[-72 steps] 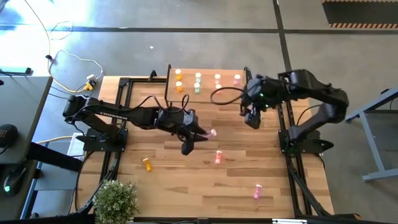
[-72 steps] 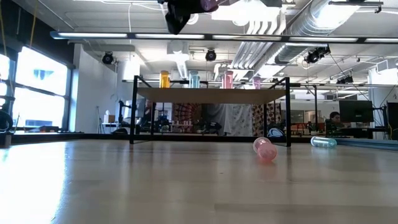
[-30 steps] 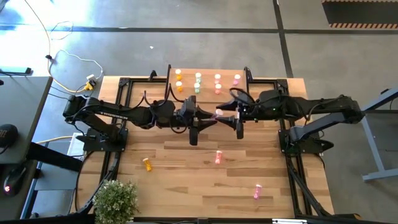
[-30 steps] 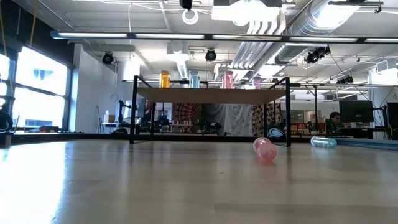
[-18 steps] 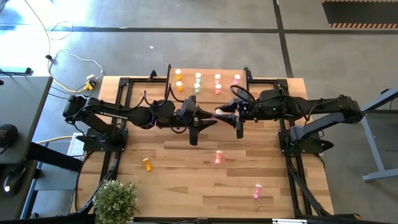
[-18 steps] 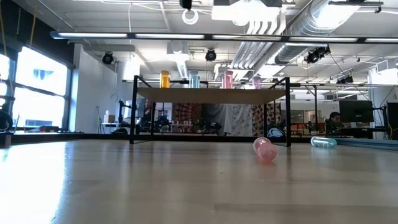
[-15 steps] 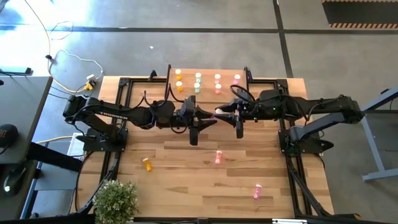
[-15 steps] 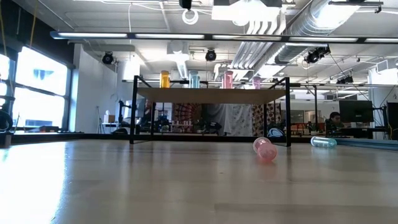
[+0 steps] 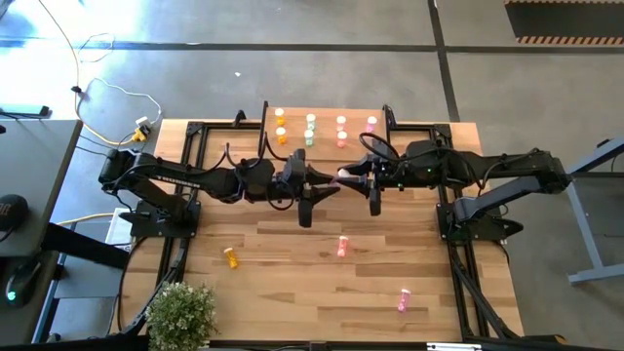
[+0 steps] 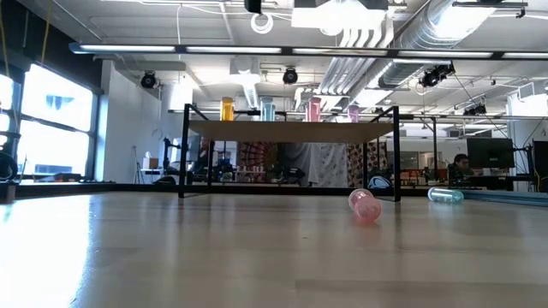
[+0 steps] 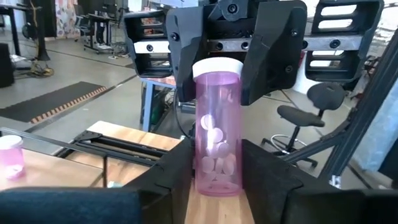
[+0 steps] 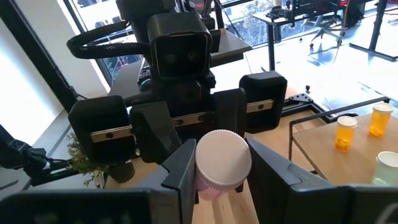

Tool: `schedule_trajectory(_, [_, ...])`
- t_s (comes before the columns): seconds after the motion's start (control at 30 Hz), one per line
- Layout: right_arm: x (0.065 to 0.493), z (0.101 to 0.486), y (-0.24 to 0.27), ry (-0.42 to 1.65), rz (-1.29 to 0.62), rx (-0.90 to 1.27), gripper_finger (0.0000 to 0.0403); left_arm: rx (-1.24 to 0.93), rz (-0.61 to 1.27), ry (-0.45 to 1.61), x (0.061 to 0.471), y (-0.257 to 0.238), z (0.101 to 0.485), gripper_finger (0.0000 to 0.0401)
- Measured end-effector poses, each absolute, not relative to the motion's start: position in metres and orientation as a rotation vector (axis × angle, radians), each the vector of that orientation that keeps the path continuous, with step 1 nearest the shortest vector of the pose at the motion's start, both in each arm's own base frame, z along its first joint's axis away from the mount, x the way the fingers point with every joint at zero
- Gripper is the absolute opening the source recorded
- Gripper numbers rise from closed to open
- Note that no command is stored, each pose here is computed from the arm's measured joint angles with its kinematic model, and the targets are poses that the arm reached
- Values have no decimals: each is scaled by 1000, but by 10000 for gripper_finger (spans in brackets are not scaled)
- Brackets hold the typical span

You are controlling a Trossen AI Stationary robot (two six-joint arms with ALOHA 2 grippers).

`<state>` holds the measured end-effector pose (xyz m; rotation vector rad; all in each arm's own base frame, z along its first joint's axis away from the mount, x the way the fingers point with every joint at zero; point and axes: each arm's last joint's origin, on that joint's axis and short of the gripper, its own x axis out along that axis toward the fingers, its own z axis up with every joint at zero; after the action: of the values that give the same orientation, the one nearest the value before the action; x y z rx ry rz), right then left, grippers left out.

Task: Pick and place medicine bottles onto shelf by color
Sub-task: Put the top purple pill bottle on the shelf aligned with the purple pill bottle

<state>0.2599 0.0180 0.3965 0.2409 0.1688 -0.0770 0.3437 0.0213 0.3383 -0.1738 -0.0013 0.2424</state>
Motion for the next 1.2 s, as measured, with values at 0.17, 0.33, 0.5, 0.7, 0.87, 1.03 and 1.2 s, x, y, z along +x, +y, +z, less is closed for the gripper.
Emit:
schedule_trajectory(0.17, [260,396,16,173,-88,240,105,-169,266,-3,344,22,338,168])
schedule_trajectory(0.33, [258,396,9,182,-122,241,104,-163,342,30,343,24,335,220])
schedule_trajectory(0.5, [237,402,-7,193,-235,217,104,-157,398,54,342,28,332,244])
schedule_trajectory(0.7, [197,417,-25,167,-359,139,104,-158,416,53,341,37,332,242])
schedule_trajectory(0.87, [168,420,-38,198,-469,80,104,-159,440,50,340,45,332,243])
schedule_trajectory(1.03, [167,393,-57,281,-576,75,104,-160,454,49,339,51,332,243])
schedule_trajectory(1.2, [177,342,-76,365,-577,140,104,-168,467,46,339,55,332,243])
